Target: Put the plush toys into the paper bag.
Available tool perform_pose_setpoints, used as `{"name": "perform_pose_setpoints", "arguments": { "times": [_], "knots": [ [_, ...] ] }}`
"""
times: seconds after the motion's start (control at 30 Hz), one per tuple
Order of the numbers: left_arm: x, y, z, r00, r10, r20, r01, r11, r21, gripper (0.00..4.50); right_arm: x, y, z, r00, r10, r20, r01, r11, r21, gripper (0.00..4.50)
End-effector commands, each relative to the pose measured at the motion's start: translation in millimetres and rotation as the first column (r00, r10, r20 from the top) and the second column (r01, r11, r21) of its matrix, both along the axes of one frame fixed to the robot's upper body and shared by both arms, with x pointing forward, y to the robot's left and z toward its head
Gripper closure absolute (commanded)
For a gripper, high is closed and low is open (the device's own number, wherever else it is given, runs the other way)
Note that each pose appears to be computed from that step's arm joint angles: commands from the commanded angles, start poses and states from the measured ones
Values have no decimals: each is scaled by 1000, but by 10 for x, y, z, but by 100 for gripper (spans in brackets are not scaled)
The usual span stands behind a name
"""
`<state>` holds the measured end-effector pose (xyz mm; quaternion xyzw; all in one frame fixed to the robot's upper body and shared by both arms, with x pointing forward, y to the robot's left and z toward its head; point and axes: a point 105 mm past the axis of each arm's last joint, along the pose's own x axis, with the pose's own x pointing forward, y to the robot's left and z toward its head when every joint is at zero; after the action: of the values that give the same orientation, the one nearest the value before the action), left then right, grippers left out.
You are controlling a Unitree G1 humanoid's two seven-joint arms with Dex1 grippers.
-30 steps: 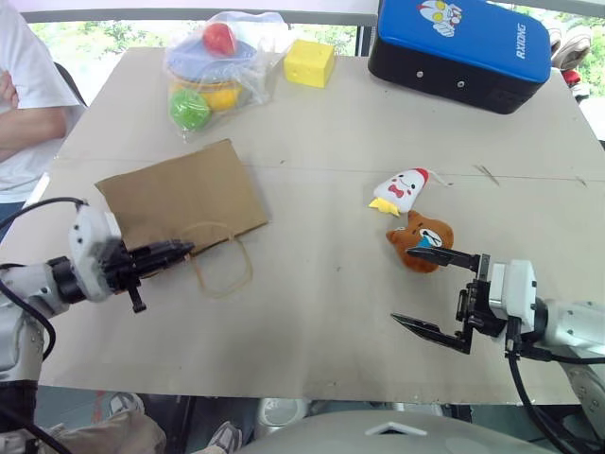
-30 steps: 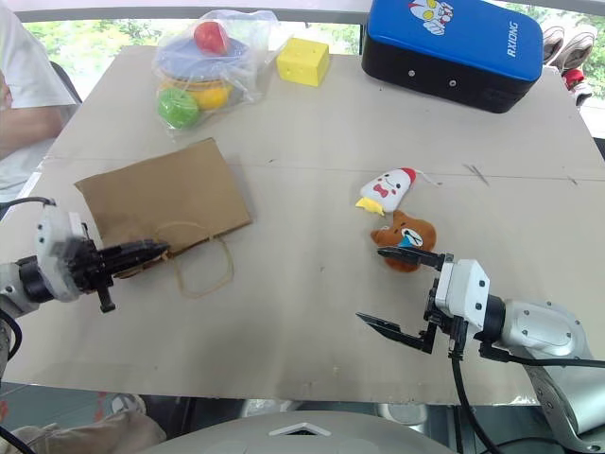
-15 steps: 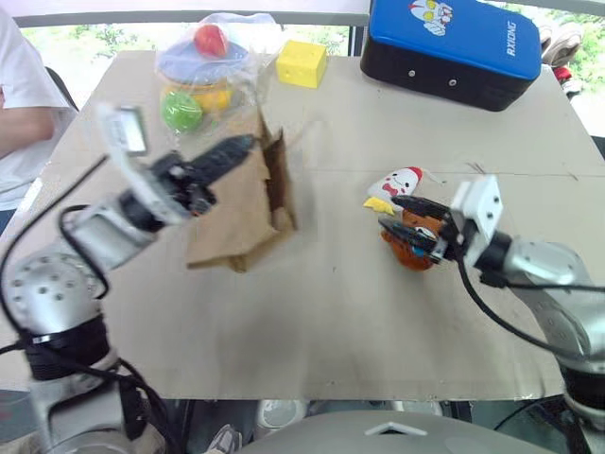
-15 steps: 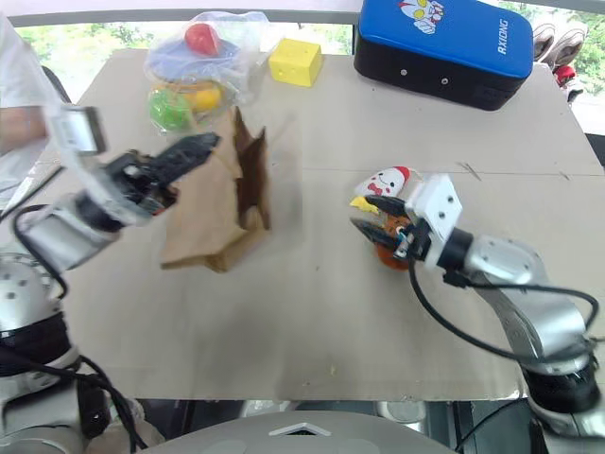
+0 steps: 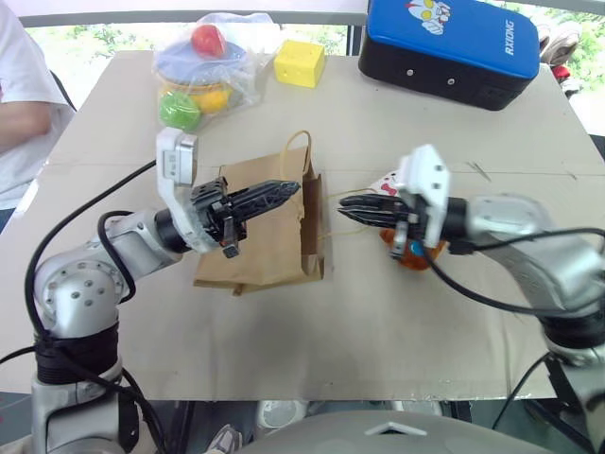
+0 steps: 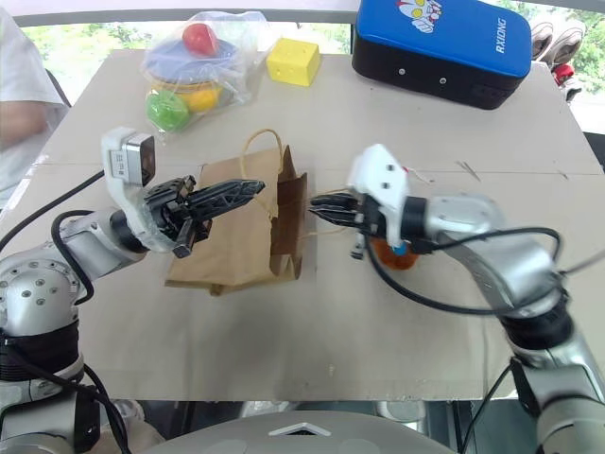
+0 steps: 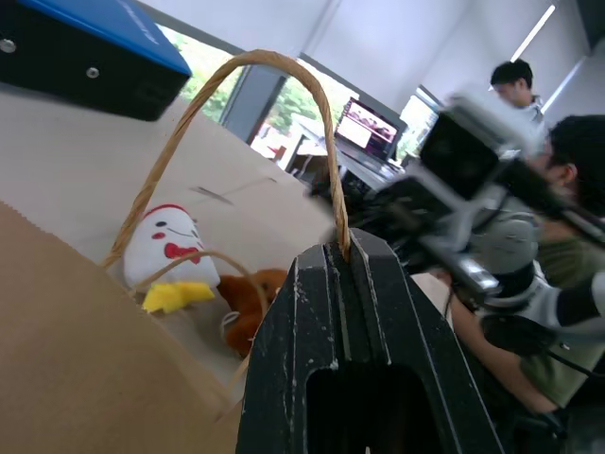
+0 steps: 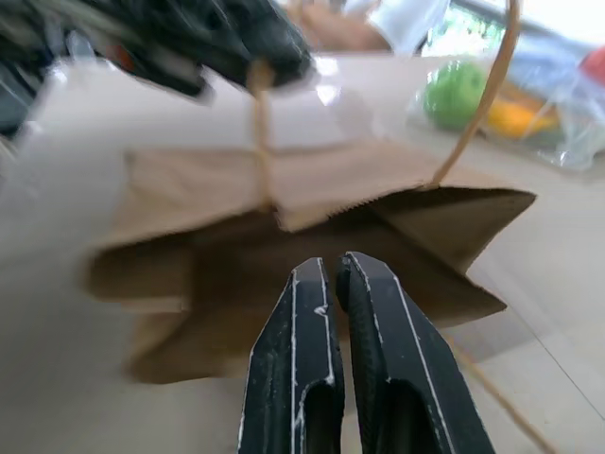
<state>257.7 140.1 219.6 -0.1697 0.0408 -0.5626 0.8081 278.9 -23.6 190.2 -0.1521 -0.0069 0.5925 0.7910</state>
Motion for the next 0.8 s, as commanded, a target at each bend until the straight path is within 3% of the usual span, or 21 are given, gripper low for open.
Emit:
{"name": "perform_pose_setpoints", "arguments": {
  "times": [0.03,0.4,0.5,0.7,0.8],
  "knots": [
    [-42,27,35,999,-17,30,17,1000,8,450,64,153,-89,997,45,64,-40,996,-75,442],
    [-65,17,33,999,-6,37,7,1000,-19,450,68,615,-330,969,240,51,-232,965,-122,442],
    [-74,4,37,999,-3,40,4,999,-36,450,78,779,-522,960,280,12,-277,953,-122,442],
    [-54,7,74,999,12,52,-9,999,-53,450,80,1003,-686,942,334,-37,-336,941,-49,442],
    [-38,31,120,997,33,67,-28,998,-64,450,80,1102,-793,935,331,-129,-331,943,23,442]
  ]
}}
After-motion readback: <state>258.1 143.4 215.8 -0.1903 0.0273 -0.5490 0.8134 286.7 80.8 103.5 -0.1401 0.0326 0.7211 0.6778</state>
